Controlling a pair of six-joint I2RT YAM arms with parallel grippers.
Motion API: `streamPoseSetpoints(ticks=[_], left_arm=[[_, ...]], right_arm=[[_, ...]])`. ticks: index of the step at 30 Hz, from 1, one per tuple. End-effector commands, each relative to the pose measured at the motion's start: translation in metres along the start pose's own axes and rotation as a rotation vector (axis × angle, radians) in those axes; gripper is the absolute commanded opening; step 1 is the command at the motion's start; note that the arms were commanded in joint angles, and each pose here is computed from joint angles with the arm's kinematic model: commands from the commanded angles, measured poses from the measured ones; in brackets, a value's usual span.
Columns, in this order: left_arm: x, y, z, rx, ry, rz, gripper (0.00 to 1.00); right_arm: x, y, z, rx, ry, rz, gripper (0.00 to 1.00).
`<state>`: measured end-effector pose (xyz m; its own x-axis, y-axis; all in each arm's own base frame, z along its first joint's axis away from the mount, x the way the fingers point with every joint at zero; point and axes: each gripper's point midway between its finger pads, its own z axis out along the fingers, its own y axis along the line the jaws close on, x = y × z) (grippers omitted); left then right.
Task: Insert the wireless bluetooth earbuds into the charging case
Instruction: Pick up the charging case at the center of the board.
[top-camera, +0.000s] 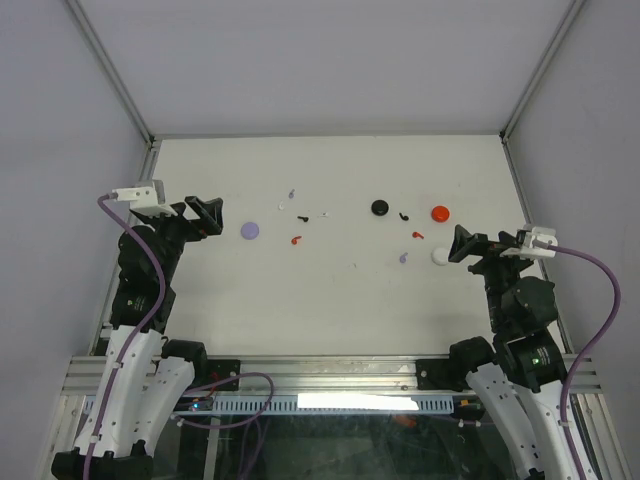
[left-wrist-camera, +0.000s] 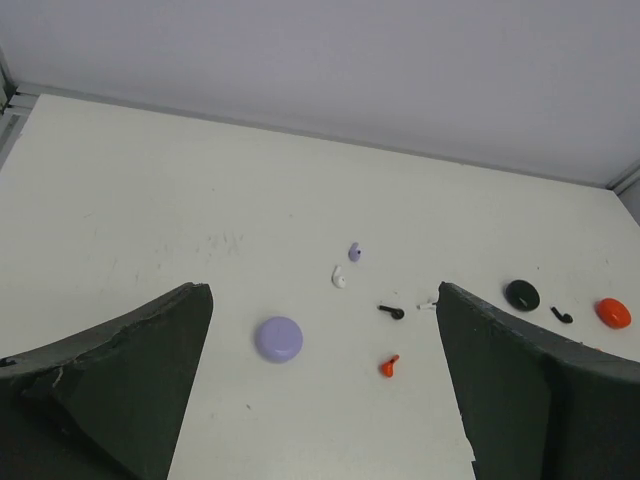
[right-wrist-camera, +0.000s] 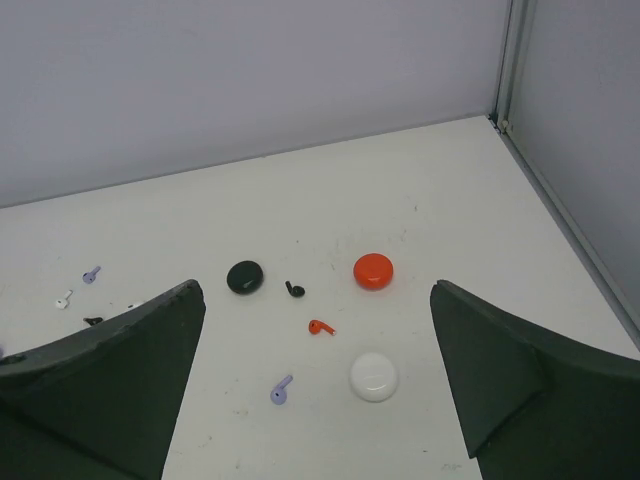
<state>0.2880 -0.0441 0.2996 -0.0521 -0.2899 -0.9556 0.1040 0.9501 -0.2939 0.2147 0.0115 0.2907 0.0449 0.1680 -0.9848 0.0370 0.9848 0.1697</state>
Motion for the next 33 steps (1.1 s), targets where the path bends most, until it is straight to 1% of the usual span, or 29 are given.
streamPoseSetpoints(ticks=[1,6,9,11,16,22,26,28,33], left_arm=[[-0.019,-0.006,0.001,0.026,-0.063,-0.020,0.99],[-0.017,-0.004,0.006,0.011,-0.050,-0.044,0.99],[-0.013,-0.006,0.012,0.004,-0.010,-0.088,0.99],[-0.006,-0.008,0.017,0.005,0.045,-0.116,0.99],[0.033,-0.007,0.030,-0.023,0.244,-0.188,0.99],[0.097,0.014,0.043,-0.162,0.498,-0.237,0.99],[0.126,0.024,0.054,-0.242,0.600,-0.220,0.99],[0.139,0.023,0.062,-0.258,0.653,-0.208,0.99],[0.171,0.025,0.082,-0.296,0.774,-0.095,0.99]], right_arm=[[-0.023,0.003,-0.001,-0.010,-0.077,0.035,0.99],[-0.025,0.002,-0.004,-0.011,-0.093,0.038,0.99],[-0.024,0.001,-0.004,-0.006,-0.089,0.035,0.99],[-0.023,0.001,-0.003,-0.008,-0.084,0.032,0.99],[-0.020,0.004,-0.002,-0.020,-0.071,0.027,0.99],[-0.020,0.003,-0.003,-0.022,-0.079,0.030,0.99],[-0.019,0.005,-0.003,-0.031,-0.081,0.034,0.99],[-0.020,0.006,-0.004,-0.038,-0.086,0.037,0.99],[-0.022,0.004,-0.007,-0.034,-0.104,0.040,0.99]])
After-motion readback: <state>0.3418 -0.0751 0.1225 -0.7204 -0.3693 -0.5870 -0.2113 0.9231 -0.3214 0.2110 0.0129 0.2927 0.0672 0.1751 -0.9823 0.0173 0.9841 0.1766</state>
